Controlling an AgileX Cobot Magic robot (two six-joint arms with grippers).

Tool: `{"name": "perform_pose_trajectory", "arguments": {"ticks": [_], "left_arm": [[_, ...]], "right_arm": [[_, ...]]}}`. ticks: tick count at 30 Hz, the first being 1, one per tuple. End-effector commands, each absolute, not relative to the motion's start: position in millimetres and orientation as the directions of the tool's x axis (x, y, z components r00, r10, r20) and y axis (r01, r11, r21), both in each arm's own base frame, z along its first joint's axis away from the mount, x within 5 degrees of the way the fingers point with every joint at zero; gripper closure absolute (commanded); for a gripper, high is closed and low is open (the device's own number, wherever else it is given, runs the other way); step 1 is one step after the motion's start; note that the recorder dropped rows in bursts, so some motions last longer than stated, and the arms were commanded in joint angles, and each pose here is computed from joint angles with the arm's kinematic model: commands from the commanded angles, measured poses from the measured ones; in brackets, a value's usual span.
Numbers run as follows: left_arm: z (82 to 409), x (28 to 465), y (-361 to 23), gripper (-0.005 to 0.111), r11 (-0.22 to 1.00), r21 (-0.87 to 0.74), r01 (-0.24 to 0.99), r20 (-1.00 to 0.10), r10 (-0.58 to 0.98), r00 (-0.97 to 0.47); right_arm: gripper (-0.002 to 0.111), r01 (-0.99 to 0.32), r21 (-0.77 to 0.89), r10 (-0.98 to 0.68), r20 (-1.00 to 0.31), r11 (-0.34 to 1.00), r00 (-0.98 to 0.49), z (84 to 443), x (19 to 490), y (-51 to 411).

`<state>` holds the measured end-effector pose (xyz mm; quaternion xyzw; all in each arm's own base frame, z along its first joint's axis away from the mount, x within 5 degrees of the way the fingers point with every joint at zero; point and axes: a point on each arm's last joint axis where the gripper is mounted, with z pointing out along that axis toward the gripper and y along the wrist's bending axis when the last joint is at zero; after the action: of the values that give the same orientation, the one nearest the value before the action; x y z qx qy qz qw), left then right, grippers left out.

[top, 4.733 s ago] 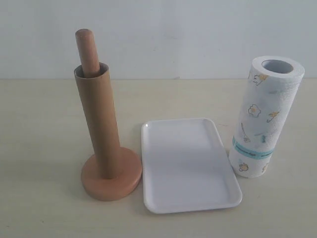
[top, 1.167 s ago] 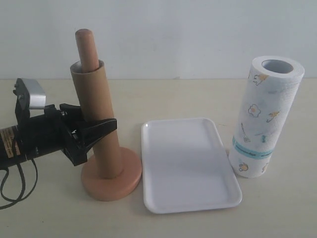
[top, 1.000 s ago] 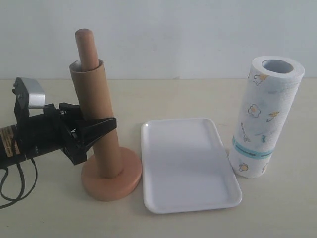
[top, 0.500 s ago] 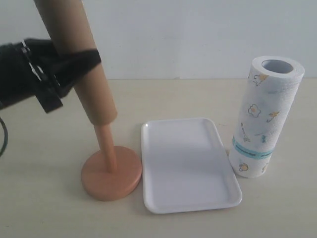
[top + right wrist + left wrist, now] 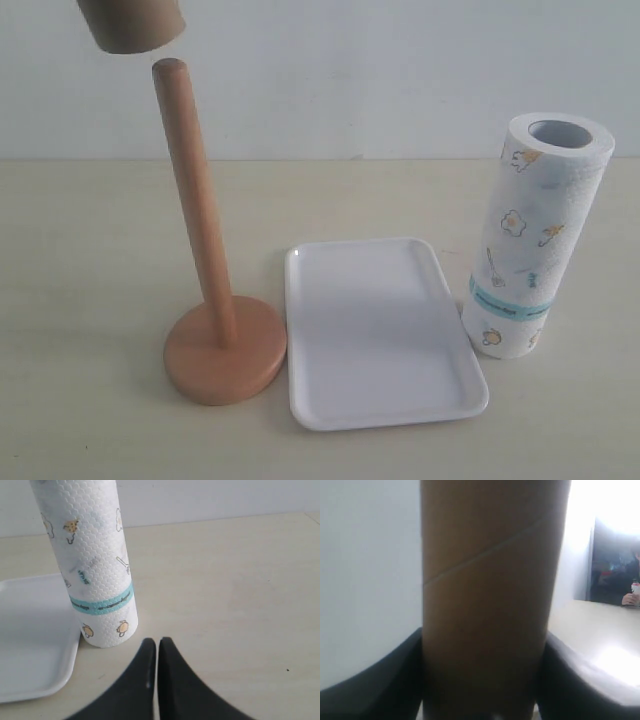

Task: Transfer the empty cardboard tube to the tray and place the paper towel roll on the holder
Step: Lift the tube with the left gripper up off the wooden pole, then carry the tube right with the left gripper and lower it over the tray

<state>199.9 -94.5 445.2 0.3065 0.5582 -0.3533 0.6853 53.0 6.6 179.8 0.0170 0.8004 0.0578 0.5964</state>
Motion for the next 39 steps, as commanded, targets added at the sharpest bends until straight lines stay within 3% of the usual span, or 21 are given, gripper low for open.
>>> {"name": "perform_pose_trajectory", "arguments": {"ticks": [1, 7, 16, 21, 26, 30, 39], "left_arm": [[468.7, 191.7, -93.6, 0.103, 0.579, -0.037, 0.815, -0.999, -0.041, -0.016], [482.0, 183.6, -103.2, 0.103, 0.537, -0.110, 0.837, -0.992, -0.109, -0.060], [472.6, 173.7, -162.0, 0.103, 0.384, -0.164, 0.909, -0.985, -0.117, -0.129], [447.7, 194.6, -199.2, 0.103, 0.401, -0.286, 0.870, -0.958, -0.116, -0.262], [406.6, 213.4, -239.2, 0.103, 0.375, -0.347, 0.859, -0.929, -0.017, -0.369], [387.6, 218.1, -255.9, 0.103, 0.357, -0.280, 0.891, -0.944, 0.067, -0.323], [383.9, 219.1, -258.6, 0.103, 0.368, -0.210, 0.906, -0.961, 0.096, -0.261]], "right_arm": [[0.107, -0.039, 0.110, 0.095, -0.955, 0.993, -0.280, 180.3, 52.7, 6.3], [0.107, -0.039, 0.110, 0.095, -0.955, 0.993, -0.280, 180.3, 52.7, 6.3], [0.107, -0.039, 0.110, 0.095, -0.956, 0.993, -0.277, 180.5, 52.8, 6.3], [0.107, -0.039, 0.110, 0.095, -0.956, 0.993, -0.277, 180.5, 52.8, 6.3], [0.107, -0.039, 0.110, 0.095, -0.956, 0.993, -0.277, 180.5, 52.8, 6.3], [0.107, -0.039, 0.110, 0.095, -0.956, 0.993, -0.277, 180.5, 52.8, 6.3], [0.107, -0.039, 0.110, 0.095, -0.956, 0.993, -0.277, 180.5, 52.8, 6.3]]}}
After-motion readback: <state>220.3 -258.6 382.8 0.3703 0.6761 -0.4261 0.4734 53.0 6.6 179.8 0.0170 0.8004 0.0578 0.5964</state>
